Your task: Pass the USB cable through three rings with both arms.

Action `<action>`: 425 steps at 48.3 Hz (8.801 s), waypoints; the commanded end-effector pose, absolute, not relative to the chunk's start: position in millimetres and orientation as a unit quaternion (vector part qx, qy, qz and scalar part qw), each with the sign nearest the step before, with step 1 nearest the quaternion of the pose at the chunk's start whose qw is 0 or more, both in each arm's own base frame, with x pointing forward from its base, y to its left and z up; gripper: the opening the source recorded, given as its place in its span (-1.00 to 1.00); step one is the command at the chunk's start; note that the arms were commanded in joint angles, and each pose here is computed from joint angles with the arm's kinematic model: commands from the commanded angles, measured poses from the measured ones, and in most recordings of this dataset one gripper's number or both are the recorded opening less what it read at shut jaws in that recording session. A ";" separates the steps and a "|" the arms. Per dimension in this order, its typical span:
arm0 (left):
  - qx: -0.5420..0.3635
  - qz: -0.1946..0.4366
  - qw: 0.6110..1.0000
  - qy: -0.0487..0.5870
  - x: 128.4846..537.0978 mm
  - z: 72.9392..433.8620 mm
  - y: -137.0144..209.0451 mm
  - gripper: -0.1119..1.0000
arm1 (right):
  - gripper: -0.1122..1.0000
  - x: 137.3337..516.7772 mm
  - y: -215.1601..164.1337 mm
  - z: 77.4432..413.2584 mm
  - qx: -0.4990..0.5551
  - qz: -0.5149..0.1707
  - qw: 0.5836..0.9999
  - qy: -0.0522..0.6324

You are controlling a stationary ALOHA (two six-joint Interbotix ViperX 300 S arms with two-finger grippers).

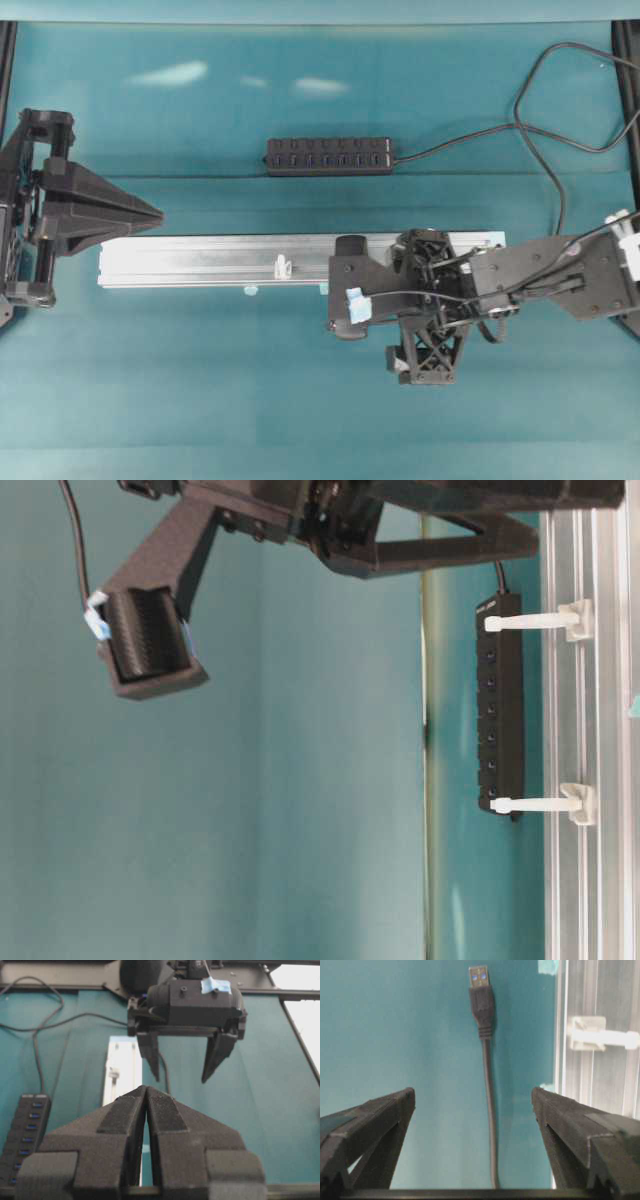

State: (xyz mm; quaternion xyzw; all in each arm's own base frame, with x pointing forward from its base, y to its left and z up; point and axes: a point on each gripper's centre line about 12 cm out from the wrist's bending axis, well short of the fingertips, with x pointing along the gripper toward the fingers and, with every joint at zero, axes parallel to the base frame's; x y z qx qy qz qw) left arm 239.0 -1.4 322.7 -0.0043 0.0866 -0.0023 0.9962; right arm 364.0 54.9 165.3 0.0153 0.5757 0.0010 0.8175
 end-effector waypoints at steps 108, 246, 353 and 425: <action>-0.009 -0.001 0.997 0.074 239.4 331.7 -1.0 -0.58 | -0.78 378.8 43.0 88.4 0.005 -0.018 0.790 0.613; -0.011 0.002 0.998 0.065 240.1 338.7 0.4 -0.58 | -0.95 311.5 14.7 233.6 -0.094 -0.076 0.754 0.646; -0.012 0.005 0.998 0.061 242.3 343.2 1.9 -0.58 | -0.95 237.7 -20.4 147.0 -0.017 -0.107 0.784 0.611; -0.013 0.029 0.997 0.077 259.3 336.3 14.8 -0.58 | -0.95 284.0 -30.7 140.2 -0.038 -0.088 0.814 0.573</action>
